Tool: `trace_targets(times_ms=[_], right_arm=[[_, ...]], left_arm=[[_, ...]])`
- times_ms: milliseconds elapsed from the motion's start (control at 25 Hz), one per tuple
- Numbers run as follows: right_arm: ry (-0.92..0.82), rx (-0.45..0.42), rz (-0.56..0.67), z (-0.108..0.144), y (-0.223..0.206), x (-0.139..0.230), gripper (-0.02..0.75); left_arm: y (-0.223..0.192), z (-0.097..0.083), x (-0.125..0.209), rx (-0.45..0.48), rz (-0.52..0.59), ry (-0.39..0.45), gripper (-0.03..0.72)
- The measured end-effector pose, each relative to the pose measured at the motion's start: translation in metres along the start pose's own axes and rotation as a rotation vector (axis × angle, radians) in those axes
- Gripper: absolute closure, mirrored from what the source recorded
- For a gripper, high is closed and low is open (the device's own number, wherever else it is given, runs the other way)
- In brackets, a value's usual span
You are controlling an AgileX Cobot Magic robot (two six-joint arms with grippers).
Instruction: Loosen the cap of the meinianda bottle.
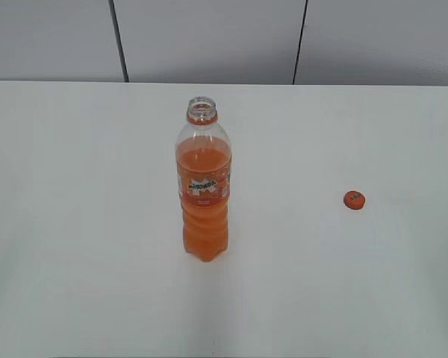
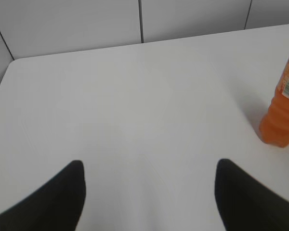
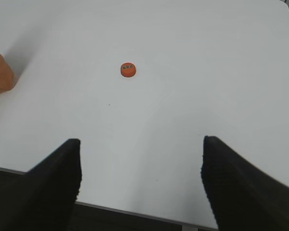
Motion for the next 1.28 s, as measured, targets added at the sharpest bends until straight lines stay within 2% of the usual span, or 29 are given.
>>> trace_targets(times_ms=[640,1000,1280], right_arm=[[-0.003,0.005,-0.001,0.0,0.0,0.0,0.155],[-0.104,0.198,-0.014,-0.02,0.002,0.0,0.155],[-0.114,0.216,-0.016,-0.022,0.002,0.0,0.155]], left_arm=[[0.0,0.0,0.0,-0.001,0.001,-0.001,0.179],[0.0,0.0,0.0,-0.006,0.002,0.003,0.179],[0.0,0.005,0.001,-0.061,0.012,0.025,0.179]])
Point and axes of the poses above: a point on each arm's last joint axis where the gripper is mounted, y pointing back along that axis away from the gripper, z along the wrist's bending axis when the last joint is at zero, x = y × z, the point moved 10 cm from there along -y, pointing out along that axis toward the gripper, and after that the axes turned 9 degrees about -y, right-handed, at the moved point
